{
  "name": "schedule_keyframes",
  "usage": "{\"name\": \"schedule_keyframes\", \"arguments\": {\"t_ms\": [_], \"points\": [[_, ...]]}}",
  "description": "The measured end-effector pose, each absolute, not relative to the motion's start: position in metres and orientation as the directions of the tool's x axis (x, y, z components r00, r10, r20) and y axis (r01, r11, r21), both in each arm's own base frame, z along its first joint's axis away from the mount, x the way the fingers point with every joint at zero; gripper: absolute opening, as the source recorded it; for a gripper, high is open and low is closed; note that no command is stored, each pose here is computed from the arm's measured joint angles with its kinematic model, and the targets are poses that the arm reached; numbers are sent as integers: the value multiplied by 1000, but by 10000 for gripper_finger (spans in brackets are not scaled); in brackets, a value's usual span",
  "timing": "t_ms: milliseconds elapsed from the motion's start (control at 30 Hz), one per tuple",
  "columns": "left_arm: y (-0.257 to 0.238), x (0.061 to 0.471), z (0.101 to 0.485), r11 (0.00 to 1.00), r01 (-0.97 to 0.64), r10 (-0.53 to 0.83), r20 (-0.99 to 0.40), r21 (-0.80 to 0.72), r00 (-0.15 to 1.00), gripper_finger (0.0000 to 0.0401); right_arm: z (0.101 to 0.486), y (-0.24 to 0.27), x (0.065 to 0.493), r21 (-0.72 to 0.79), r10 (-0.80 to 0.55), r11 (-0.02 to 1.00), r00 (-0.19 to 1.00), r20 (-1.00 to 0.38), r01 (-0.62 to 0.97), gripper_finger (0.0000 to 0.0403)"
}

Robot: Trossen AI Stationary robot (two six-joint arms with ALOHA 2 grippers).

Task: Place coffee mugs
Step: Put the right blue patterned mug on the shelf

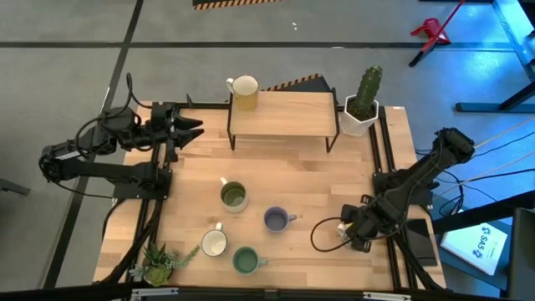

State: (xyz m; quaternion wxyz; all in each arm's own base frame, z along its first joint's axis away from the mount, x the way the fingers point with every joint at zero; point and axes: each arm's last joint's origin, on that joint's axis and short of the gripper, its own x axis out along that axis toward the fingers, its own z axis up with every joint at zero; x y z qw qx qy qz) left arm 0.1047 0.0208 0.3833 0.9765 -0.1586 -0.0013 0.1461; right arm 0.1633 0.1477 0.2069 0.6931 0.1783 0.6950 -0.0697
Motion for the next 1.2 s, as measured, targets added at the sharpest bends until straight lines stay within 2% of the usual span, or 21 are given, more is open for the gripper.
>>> {"name": "schedule_keyframes", "arguments": {"t_ms": [33, 300, 500, 667, 767, 1000, 1200], "points": [[21, 105, 383, 907, -285, 286, -44, -310, 957, 153, 207, 146, 165, 156, 159, 924, 22, -987, 348, 17], [21, 105, 383, 907, -286, 286, -46, -310, 957, 153, 232, 108, 203, 205, 176, 913, 111, -978, 353, 7], [21, 105, 383, 912, -287, 286, -47, -292, 957, 153, 282, 40, 227, 135, 88, 931, 150, -985, 339, 4], [21, 105, 383, 918, -288, 286, -47, -274, 957, 153, 332, -26, 242, 63, -40, 939, 288, -957, 339, 3], [21, 105, 383, 918, -288, 286, -47, -274, 957, 153, 356, -63, 245, 23, -101, 936, 330, -938, 352, 2], [21, 105, 383, 915, -302, 301, -47, -267, 953, 153, 384, -143, 259, -128, -263, 913, 320, -910, 387, 1], [21, 105, 383, 915, -302, 301, -47, -267, 952, 153, 381, -194, 271, -160, -266, 914, 251, -931, 374, 1]]}}
